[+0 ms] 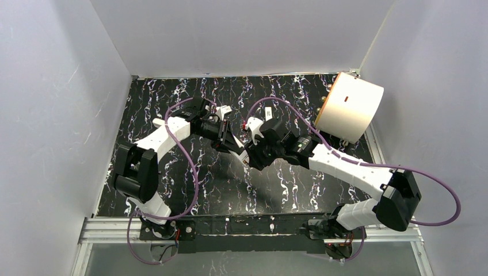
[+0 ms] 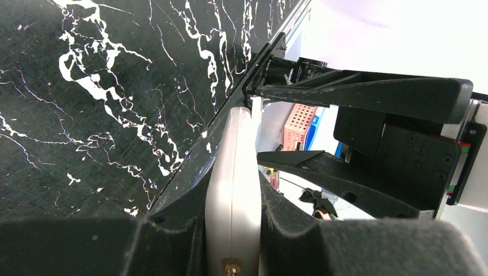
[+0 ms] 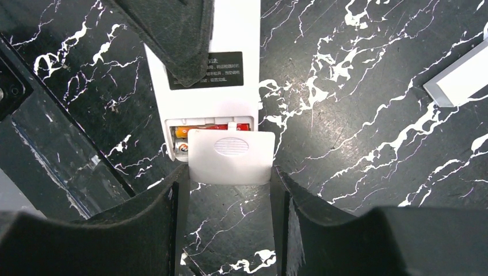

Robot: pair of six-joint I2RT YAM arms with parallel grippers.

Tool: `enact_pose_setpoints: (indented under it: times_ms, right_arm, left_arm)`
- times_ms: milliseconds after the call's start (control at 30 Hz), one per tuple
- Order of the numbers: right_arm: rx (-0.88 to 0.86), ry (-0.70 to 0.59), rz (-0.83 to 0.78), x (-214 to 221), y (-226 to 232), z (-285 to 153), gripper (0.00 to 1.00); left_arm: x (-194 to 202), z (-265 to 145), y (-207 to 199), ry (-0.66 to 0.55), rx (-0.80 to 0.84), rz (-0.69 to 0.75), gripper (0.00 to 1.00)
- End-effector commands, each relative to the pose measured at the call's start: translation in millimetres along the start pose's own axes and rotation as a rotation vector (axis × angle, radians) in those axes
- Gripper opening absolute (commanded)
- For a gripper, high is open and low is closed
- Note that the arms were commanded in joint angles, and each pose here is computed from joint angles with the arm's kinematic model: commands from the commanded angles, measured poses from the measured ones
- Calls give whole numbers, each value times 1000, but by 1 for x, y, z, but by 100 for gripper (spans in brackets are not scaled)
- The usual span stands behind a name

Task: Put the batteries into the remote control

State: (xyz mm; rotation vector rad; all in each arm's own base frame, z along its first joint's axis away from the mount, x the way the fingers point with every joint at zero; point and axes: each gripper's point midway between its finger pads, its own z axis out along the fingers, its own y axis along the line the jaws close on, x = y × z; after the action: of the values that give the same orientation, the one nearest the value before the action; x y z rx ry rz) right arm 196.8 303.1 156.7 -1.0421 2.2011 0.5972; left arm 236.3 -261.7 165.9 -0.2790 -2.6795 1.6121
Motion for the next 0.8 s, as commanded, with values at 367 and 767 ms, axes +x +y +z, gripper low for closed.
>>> enact_pose_setpoints:
  times_ms: [367, 767]
  right_arm:
    - [-21, -75, -55, -23, 7, -6, 40]
    - [-59, -70, -66, -23, 16, -3, 41]
  left_arm:
    - [-2, -2, -12, 19, 18, -2, 0]
    - [0, -2, -11, 18, 15, -6, 0]
